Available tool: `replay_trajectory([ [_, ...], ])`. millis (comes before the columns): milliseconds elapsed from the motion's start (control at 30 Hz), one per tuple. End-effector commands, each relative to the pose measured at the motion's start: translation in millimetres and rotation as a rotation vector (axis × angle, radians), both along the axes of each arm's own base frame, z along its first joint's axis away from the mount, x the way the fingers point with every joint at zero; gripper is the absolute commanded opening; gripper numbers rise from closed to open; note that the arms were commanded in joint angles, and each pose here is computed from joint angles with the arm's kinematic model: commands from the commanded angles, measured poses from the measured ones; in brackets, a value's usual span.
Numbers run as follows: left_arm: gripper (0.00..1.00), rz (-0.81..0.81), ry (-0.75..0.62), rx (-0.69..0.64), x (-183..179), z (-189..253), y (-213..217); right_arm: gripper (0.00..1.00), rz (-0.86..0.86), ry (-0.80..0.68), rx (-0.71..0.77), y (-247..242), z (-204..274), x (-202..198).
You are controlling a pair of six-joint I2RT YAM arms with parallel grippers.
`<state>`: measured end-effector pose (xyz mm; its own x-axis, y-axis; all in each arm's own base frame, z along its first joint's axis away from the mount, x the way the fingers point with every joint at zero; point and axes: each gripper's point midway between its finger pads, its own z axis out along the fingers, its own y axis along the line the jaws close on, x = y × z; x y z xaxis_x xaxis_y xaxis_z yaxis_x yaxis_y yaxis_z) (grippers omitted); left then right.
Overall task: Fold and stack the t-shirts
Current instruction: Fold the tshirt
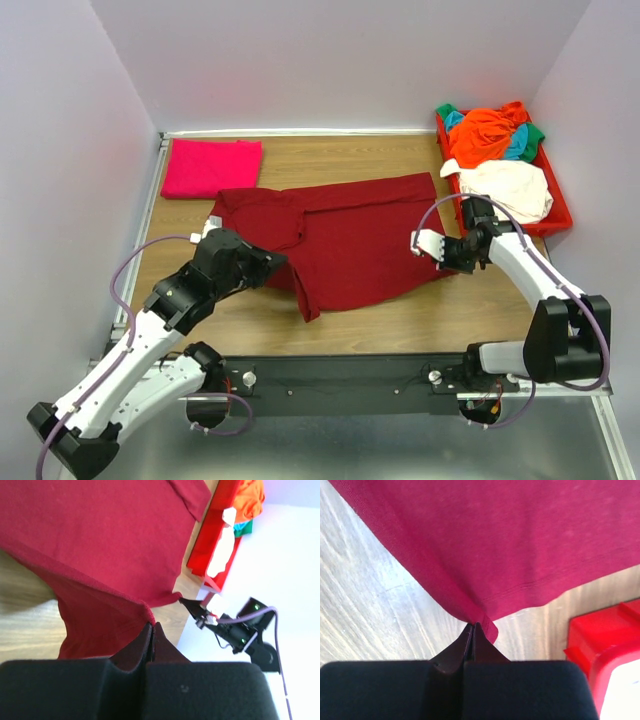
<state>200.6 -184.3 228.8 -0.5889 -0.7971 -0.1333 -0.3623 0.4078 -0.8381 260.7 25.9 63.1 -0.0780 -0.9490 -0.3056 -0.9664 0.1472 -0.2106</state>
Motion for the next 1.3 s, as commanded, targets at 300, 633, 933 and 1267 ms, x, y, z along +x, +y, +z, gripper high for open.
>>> replay_trajectory([
  [300,0.00,0.093,-0.129,0.036,40,33,30,0.01,-0.092,-0.037,0.093,13,26,38],
  [633,0.00,0.129,-0.161,0.045,69,38,38,0.01,-0.212,-0.073,0.121,14,24,78],
  [933,0.00,0.152,-0.181,0.086,95,40,56,0.01,-0.342,-0.089,0.105,5,13,113],
  [1267,0.00,0.152,-0.182,0.111,120,33,65,0.01,-0.422,-0.092,0.116,-1,4,137],
])
